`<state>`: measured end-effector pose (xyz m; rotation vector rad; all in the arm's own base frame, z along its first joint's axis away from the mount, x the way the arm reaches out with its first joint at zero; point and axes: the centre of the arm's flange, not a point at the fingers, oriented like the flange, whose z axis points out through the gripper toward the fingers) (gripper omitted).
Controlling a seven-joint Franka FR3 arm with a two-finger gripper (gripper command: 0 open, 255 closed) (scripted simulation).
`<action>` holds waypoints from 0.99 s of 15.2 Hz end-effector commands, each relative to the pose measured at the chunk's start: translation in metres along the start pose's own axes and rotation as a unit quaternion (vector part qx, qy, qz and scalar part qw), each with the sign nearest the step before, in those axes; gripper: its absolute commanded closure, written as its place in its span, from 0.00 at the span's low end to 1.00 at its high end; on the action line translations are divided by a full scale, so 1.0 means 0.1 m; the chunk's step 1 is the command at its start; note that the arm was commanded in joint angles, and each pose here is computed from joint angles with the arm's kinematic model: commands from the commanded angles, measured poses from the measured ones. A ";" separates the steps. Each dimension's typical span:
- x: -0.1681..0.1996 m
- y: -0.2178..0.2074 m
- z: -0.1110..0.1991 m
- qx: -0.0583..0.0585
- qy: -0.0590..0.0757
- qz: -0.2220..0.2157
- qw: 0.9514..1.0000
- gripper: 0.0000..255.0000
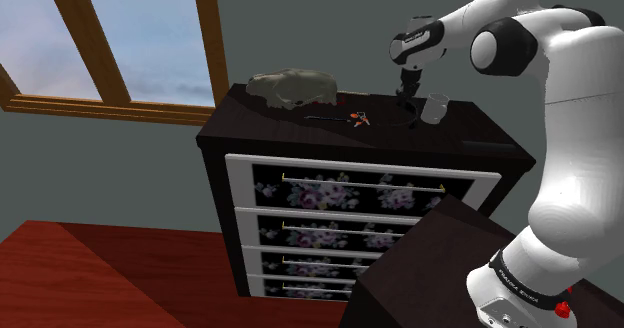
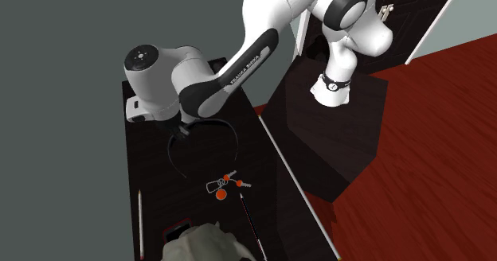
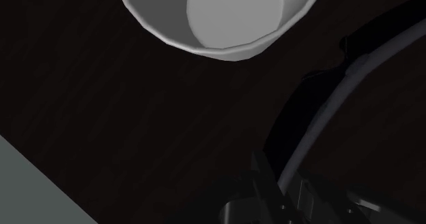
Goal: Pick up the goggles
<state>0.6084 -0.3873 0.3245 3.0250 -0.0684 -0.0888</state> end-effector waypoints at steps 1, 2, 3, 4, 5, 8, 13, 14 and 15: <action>0.00 0.01 -0.10 0.000 0.000 0.000 1.000 1.00; 0.00 0.02 -0.15 0.000 0.000 0.000 1.000 1.00; -0.01 0.02 -0.20 0.000 0.000 0.000 1.000 1.00; -0.01 0.03 -0.25 0.000 0.000 0.000 1.000 1.00; -0.01 0.04 -0.30 0.000 0.000 0.000 1.000 1.00; -0.02 0.06 -0.46 0.000 0.000 0.000 1.000 1.00; -0.04 0.09 -0.72 0.000 0.000 0.000 1.000 1.00; -0.04 0.09 -0.73 0.000 0.000 0.000 1.000 1.00; -0.04 0.09 -0.73 0.000 0.000 0.000 1.000 1.00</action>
